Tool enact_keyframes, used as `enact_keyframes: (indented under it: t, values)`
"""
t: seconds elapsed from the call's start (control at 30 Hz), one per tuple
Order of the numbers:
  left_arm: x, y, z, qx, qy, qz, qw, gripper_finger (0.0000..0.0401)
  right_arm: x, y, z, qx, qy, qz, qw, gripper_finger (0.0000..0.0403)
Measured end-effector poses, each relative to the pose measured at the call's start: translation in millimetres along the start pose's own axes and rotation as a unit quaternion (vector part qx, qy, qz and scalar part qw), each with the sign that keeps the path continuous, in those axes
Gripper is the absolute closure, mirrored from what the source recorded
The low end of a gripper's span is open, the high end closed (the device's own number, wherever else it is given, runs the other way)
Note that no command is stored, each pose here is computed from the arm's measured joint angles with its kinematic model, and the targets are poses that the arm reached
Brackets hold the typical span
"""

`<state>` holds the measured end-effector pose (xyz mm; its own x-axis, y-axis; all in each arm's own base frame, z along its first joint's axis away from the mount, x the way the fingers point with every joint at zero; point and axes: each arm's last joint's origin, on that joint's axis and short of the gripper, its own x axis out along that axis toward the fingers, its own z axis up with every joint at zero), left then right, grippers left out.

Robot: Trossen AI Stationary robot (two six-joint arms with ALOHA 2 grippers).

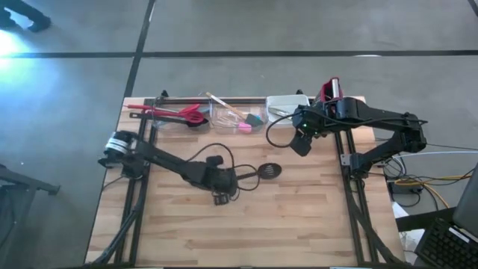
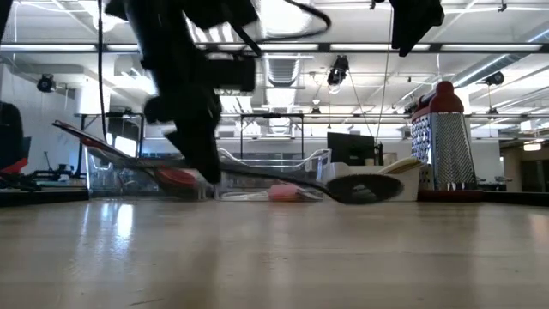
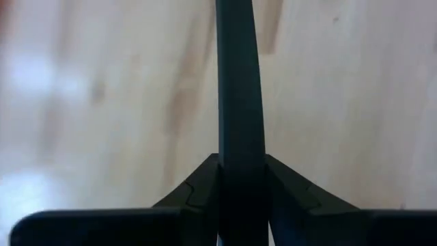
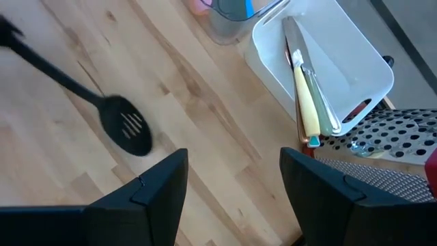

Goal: Pick & Place Kitchen Items
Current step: Put the black serving spoon into the left transparent bin

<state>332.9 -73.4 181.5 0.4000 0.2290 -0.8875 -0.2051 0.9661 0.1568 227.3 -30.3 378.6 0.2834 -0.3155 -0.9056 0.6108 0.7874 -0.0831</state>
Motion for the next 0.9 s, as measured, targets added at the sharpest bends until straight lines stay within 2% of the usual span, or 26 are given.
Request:
enact_keyframes:
  t: [0.2, 0.37, 0.57, 0.7, 0.9]
  values:
    - [-66, 34, -12, 0.065, 0.017, 0.049, 0.997, 0.0315, 3, 1, -1, -0.001, 0.006, -0.003, 1.0, 0.0179]
    - [-126, 79, -36, 0.051, 0.021, 0.083, 0.995, 0.0315, 9, 1, -3, -0.005, 0.014, -0.007, 1.0, 0.0179]
    - [-187, 128, -72, 0.0, 0.048, 0.108, 0.993, 0.0315, 9, 1, -3, -0.006, 0.015, -0.008, 1.0, 0.0179]
    - [-212, 147, -91, -0.011, 0.075, 0.119, 0.99, 0.0315, 9, 1, -3, -0.005, 0.013, -0.007, 1.0, 0.0179]
    - [-220, 159, -99, -0.023, 0.068, 0.106, 0.992, 0.0315, 9, 2, -3, -0.005, 0.013, -0.007, 1.0, 0.0179]
